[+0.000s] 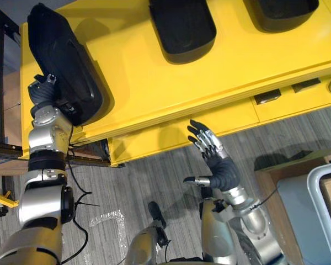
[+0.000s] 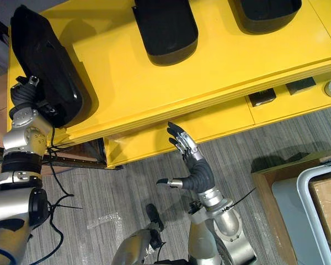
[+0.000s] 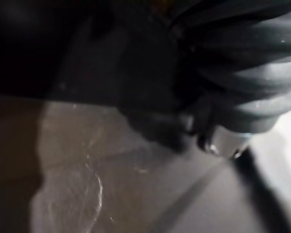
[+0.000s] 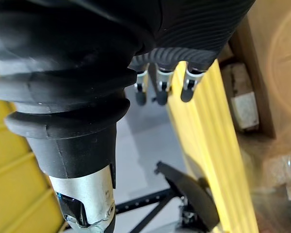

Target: Walk over and take plastic housings, then place them on the shelf

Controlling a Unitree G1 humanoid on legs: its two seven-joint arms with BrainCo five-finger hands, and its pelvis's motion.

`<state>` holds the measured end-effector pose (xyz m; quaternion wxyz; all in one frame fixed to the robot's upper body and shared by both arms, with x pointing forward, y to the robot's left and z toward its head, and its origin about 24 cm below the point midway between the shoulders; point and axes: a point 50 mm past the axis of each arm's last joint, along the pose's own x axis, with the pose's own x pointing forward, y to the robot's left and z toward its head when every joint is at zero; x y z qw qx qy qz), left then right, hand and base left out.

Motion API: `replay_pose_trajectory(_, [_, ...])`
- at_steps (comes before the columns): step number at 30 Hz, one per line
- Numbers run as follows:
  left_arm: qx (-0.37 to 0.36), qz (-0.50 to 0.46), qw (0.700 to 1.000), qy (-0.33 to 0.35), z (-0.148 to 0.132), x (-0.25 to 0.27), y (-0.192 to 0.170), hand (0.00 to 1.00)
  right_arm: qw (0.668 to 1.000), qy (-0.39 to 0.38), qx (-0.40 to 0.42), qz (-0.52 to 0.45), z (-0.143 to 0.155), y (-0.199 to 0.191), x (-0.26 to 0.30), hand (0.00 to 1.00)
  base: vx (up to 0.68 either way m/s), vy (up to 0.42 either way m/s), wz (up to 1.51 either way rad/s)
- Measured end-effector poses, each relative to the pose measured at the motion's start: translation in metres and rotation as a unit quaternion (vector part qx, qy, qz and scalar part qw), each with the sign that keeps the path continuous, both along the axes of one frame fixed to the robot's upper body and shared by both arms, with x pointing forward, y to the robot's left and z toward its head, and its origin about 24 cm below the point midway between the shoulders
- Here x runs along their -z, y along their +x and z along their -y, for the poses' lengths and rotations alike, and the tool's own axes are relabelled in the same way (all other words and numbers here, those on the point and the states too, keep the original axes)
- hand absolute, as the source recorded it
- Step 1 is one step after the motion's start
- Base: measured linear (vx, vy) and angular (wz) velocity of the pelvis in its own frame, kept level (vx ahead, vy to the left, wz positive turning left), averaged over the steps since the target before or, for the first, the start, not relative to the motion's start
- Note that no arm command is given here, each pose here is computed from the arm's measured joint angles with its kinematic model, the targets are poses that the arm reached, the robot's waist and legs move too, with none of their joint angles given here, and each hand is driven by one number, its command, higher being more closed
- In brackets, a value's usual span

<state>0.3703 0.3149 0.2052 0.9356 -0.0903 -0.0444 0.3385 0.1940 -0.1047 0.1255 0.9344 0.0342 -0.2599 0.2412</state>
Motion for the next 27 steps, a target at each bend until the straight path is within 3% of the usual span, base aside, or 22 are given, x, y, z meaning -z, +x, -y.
replay_pose_trajectory(13, [-0.032, -0.002, 0.999, 0.039, -0.003, -0.028, 0.002, 0.00, 1.000, 0.008, 0.003, -0.018, 0.003, -0.004, 0.006, 0.00, 0.01, 0.003, -0.08])
replay_pose_trajectory(19, [-0.086, 0.087, 0.990, 0.073, -0.016, -0.082, -0.009, 0.00, 1.000, 0.017, -0.002, -0.017, 0.004, -0.005, 0.006, 0.00, 0.01, 0.016, -0.07])
replay_pose_trajectory(24, [-0.117, 0.147, 0.968, 0.166, -0.009, -0.118, -0.018, 0.00, 1.000, 0.018, -0.005, -0.020, 0.006, -0.013, 0.012, 0.00, 0.05, -0.003, -0.07])
replay_pose_trajectory(27, [-0.138, 0.209, 0.927, 0.280, 0.005, -0.147, -0.032, 0.00, 1.000, 0.019, -0.015, -0.006, 0.007, -0.019, 0.013, 0.00, 0.01, 0.002, 0.03])
